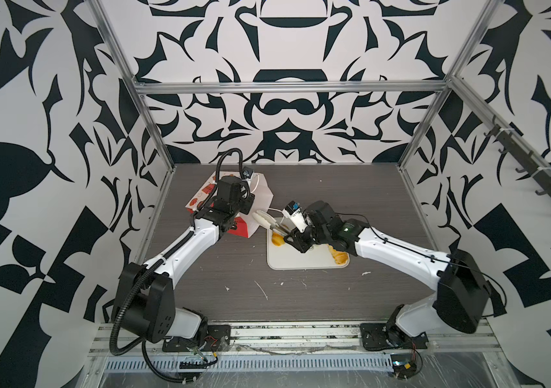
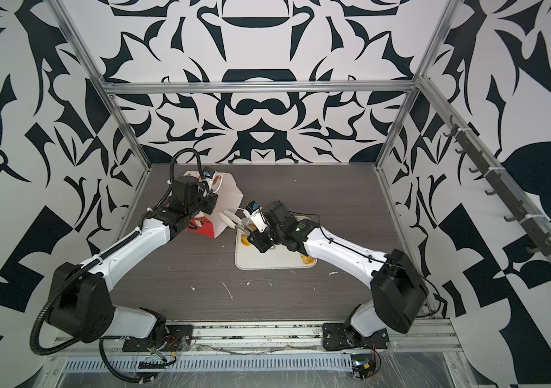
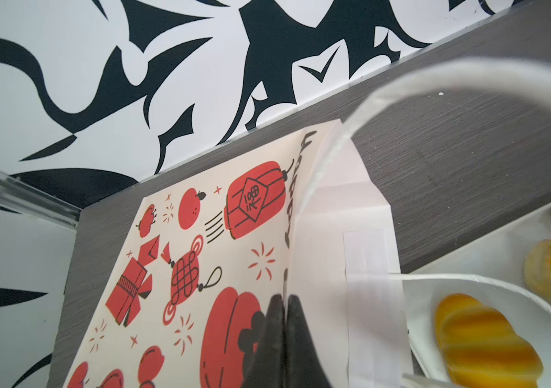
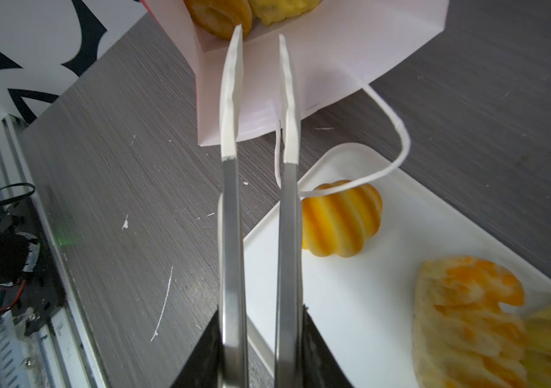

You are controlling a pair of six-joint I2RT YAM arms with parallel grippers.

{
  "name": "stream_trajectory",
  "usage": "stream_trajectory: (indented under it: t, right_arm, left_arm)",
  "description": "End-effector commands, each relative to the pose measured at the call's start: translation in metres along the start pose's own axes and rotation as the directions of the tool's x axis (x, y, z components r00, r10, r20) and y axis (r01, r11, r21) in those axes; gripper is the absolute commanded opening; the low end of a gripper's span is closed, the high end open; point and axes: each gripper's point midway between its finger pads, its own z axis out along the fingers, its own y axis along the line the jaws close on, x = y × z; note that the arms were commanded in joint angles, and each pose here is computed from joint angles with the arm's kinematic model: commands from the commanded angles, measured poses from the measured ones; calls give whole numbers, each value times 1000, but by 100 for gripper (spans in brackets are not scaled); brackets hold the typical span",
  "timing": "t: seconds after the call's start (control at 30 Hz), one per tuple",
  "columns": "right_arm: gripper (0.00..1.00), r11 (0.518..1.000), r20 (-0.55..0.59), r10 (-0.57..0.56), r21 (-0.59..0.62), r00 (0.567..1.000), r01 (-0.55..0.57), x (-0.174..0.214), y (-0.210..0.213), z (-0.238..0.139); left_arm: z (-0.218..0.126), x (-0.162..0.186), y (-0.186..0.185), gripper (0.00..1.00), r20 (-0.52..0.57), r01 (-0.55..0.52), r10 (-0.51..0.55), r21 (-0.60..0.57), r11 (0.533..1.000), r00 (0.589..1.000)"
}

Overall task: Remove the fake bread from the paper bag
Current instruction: 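Move the tongs with the right gripper toward the bag mouth, then insert the tongs into the bag while the left gripper lifts the bag higher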

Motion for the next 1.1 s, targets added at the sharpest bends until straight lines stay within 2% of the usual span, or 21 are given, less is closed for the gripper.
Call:
stream_trajectory:
  t: [0.0, 0.33, 0.67, 0.87, 1.07]
  right_arm:
    - [35, 998, 110, -17, -61, 994, 24, -39, 14, 1]
    - [35, 981, 45, 35, -190, 998, -26, -31, 32, 31]
    - [35, 925, 8, 68, -374, 998, -60, -38, 69, 32]
    - [35, 869, 30, 112, -487, 993, -83, -51, 88, 22]
    - [35, 804, 51, 173, -584, 984, -112, -62, 99, 17]
  left_arm:
    - [-8, -7, -3, 0, 3, -39, 39, -1, 999, 999]
    - [-1, -25, -10, 0, -18, -120, 119, -18, 993, 993]
    - [6, -51, -26, 0, -42, -232, 232, 15, 973, 972]
    - [18, -63, -41, 0, -108, -389, 392, 45, 920, 914]
    - [38, -67, -63, 0, -194, -542, 545, 72, 837, 816]
